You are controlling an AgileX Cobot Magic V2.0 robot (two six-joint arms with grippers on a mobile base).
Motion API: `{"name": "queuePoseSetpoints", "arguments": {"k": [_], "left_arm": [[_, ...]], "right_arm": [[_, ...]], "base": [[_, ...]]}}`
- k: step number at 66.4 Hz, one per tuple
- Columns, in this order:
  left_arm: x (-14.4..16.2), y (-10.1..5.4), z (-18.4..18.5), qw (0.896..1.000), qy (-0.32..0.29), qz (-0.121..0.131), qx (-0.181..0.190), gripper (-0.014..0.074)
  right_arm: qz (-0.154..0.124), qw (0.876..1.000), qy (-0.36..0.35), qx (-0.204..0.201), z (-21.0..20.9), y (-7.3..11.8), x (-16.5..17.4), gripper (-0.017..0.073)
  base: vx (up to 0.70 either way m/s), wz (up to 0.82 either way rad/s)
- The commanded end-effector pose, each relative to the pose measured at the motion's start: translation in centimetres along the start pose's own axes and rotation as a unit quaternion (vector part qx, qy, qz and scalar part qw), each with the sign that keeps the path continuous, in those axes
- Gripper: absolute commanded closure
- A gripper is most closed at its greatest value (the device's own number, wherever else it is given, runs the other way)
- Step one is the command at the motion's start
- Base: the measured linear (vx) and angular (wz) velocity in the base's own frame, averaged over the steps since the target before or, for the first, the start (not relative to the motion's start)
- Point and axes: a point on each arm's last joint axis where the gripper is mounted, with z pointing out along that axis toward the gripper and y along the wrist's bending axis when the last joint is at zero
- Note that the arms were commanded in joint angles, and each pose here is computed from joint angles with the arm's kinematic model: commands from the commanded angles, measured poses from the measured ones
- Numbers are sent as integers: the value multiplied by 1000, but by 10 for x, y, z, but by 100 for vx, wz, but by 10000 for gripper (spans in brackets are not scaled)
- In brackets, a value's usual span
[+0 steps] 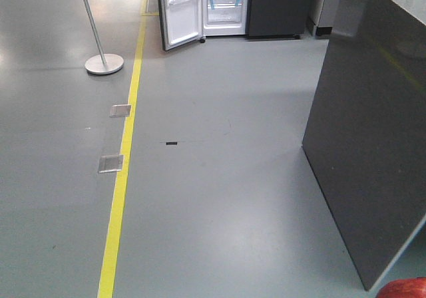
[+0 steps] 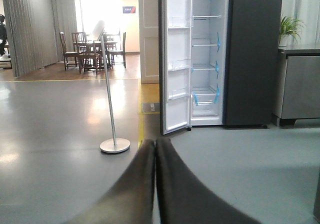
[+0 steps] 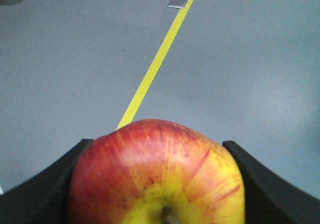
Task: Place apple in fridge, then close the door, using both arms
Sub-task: 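Drive forward up to the open fridge door with the apple held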
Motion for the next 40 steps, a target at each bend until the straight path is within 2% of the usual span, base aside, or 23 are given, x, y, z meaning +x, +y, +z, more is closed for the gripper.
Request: {"name": "queuePoseSetpoints", "arguments": {"k": [1,40], "left_arm": [[-13,-1,-2,999,-54,-5,5,600],[-13,-1,-2,999,-54,-5,5,600]], "right_arm": [[1,999,-40,-3,-4,2,-12,462],[1,999,-40,-3,-4,2,-12,462]], "base": [[34,4],[36,4]]}}
